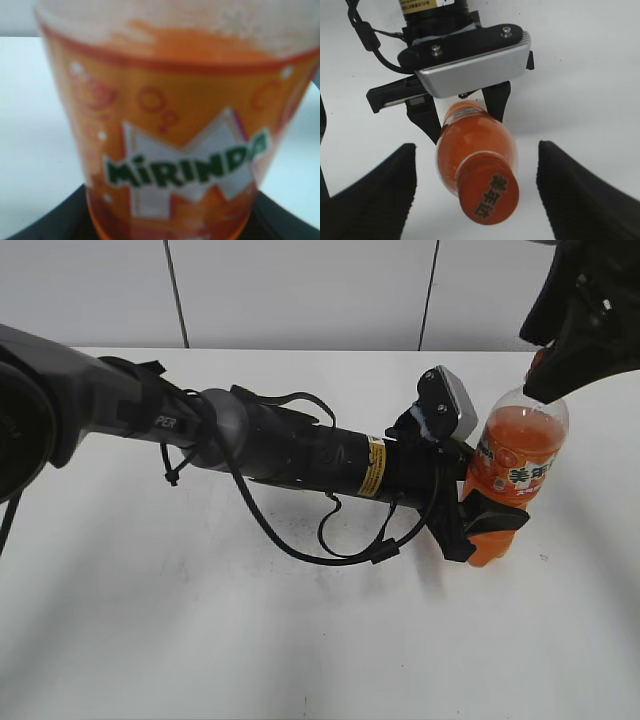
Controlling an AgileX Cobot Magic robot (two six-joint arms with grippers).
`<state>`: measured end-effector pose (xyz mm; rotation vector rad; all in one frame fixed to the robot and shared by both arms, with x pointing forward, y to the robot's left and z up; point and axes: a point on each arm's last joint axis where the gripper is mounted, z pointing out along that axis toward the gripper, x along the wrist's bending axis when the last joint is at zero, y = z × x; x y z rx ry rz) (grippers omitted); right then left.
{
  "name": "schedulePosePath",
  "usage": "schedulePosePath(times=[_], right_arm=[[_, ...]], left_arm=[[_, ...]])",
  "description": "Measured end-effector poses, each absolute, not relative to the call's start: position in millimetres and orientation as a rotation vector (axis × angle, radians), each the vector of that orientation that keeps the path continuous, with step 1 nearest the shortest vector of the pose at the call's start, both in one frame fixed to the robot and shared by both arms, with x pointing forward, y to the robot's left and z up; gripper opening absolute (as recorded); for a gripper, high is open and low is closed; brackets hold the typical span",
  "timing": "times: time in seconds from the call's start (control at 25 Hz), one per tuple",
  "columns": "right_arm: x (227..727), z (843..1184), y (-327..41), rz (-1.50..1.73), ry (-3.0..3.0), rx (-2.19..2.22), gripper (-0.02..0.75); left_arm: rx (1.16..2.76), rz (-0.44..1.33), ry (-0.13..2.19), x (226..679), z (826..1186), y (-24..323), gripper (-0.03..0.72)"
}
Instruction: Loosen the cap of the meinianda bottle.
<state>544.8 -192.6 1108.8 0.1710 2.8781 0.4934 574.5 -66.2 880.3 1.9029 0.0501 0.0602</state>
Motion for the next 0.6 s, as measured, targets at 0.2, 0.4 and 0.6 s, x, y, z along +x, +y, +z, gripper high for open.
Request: schedulePosePath(times=[0.2, 0.4, 0.6], right_arm=[[536, 1122, -195, 0.522, 2.840, 0.234, 0.564], [525, 1137, -199, 0.616, 2.729, 0.896, 0.539], [526, 1137, -207, 0.603, 2.414, 1.657, 0.535]], left_arm=[[1.902, 0.059, 0.049, 574, 880, -66, 0.405], [1.902, 0.059, 0.049, 574, 880, -66, 0.405], [1.902, 0.059, 0.049, 574, 880, -66, 0.405]])
